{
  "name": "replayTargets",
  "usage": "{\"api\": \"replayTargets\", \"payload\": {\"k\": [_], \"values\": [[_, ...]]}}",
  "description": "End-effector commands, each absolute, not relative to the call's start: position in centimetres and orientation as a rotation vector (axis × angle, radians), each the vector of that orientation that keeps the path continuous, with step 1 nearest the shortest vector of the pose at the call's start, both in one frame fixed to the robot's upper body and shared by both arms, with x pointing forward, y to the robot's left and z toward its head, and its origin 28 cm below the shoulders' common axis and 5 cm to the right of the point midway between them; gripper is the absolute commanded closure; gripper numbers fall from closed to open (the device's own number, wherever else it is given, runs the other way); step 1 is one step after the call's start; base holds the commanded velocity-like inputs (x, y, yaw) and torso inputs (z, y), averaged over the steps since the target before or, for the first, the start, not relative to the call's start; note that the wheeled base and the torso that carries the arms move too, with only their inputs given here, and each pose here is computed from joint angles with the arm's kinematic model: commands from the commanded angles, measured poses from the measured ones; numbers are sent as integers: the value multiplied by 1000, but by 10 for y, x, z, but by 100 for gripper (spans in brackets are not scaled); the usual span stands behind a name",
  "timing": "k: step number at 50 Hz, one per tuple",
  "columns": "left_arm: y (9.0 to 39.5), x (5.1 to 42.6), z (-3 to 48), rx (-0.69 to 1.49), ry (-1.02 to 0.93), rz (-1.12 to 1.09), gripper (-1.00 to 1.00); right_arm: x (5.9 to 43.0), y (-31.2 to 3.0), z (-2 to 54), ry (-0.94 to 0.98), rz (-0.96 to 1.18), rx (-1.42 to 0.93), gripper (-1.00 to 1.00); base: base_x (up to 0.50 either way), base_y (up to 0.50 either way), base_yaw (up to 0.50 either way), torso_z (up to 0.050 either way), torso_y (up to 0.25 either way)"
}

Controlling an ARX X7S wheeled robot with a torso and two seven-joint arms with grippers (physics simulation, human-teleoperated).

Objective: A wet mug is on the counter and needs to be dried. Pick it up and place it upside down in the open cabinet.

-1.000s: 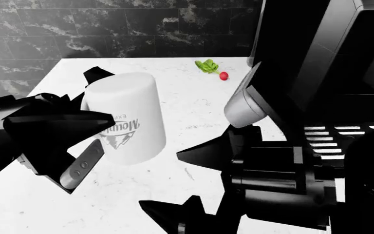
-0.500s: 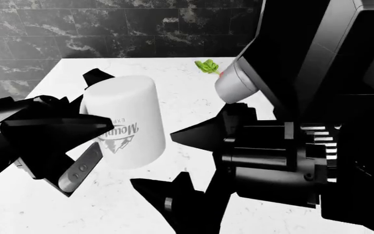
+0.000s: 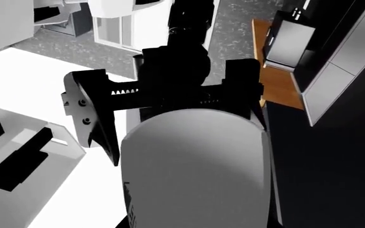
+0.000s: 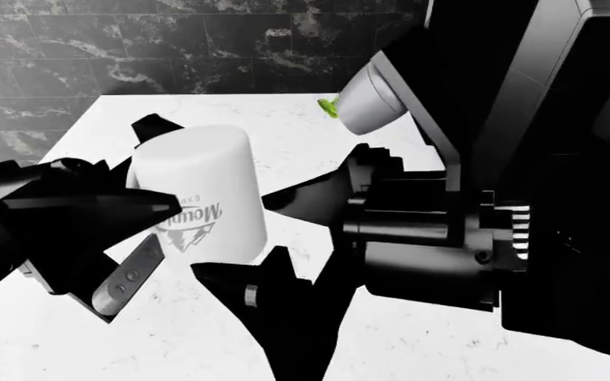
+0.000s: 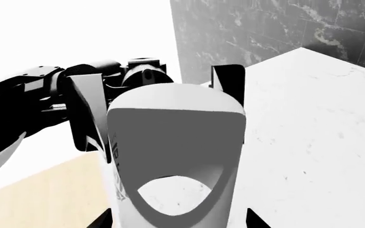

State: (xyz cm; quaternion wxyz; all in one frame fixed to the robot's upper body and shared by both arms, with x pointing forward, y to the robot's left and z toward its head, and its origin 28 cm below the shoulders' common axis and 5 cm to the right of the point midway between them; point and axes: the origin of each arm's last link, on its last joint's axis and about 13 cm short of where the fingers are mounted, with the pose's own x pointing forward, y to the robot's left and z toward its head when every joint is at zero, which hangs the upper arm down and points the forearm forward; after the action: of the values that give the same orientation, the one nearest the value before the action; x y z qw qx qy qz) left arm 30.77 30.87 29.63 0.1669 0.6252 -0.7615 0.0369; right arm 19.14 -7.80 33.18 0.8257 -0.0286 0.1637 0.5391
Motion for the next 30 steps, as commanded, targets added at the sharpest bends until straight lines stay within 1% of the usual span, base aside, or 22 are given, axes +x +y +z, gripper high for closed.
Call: {"api": "replayTargets", "payload": {"k": [1,30], "values": [[311,309,295,1773,-2161,100,100,197,-74,333,340,1136,-37,-100,0,0,0,0,0],[310,306,300,1773,-2166,116,100,206,-64,320,371,1144,-35,-100,0,0,0,0,0]]}}
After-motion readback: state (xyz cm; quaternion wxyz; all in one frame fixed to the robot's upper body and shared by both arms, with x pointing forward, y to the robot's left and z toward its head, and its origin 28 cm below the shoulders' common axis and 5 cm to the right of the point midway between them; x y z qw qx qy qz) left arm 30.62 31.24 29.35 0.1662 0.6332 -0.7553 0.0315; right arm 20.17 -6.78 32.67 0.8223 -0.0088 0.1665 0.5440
